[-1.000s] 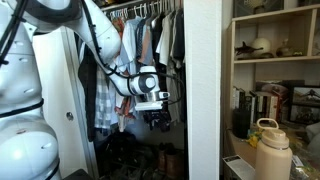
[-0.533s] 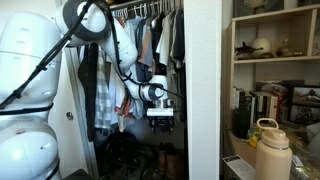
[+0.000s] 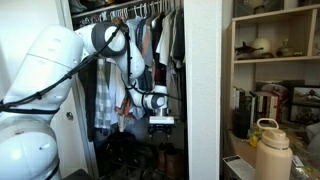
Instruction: Move the left brown boot on the shoe rack to the left
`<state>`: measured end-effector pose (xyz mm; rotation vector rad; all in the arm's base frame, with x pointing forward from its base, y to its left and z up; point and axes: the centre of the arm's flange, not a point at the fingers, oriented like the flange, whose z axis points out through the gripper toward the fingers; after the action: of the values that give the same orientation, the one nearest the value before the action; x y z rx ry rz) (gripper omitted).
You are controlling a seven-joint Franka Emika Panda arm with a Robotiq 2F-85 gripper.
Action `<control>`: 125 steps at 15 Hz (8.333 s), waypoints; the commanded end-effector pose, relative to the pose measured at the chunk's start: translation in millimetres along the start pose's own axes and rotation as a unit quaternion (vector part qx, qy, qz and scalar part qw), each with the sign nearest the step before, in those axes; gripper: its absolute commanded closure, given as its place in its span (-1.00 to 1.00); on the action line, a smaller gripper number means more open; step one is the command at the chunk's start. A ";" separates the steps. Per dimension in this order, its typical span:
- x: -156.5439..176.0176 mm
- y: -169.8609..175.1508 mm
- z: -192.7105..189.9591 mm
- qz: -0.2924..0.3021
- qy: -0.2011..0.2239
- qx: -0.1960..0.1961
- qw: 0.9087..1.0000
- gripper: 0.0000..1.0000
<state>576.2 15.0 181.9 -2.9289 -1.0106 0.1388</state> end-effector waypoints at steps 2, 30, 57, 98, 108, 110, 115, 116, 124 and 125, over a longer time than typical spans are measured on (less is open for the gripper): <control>20.9 -6.9 26.4 -0.030 -0.014 0.015 0.999 -1.00; 105.2 0.9 134.5 -0.060 0.003 -0.002 0.998 -0.12; 108.1 -35.4 50.3 -0.156 0.055 0.001 0.986 0.90; 128.1 -169.9 81.0 -0.559 -0.020 -0.049 0.827 0.91; 136.1 -130.6 86.6 -0.533 0.029 -0.120 0.837 0.39; 133.4 -126.1 85.0 -0.517 0.043 -0.126 0.846 0.11; 126.3 -120.5 68.0 -0.460 0.043 -0.118 0.879 -0.64; 123.3 -120.0 61.1 -0.441 0.043 -0.111 0.889 -0.80; 79.1 -120.7 -21.8 -0.245 0.030 -0.091 0.965 -1.00; 68.3 -121.8 -35.2 -0.218 0.029 -0.086 0.972 -1.00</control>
<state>593.9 167.3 166.8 -2.6211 -1.8965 -0.0821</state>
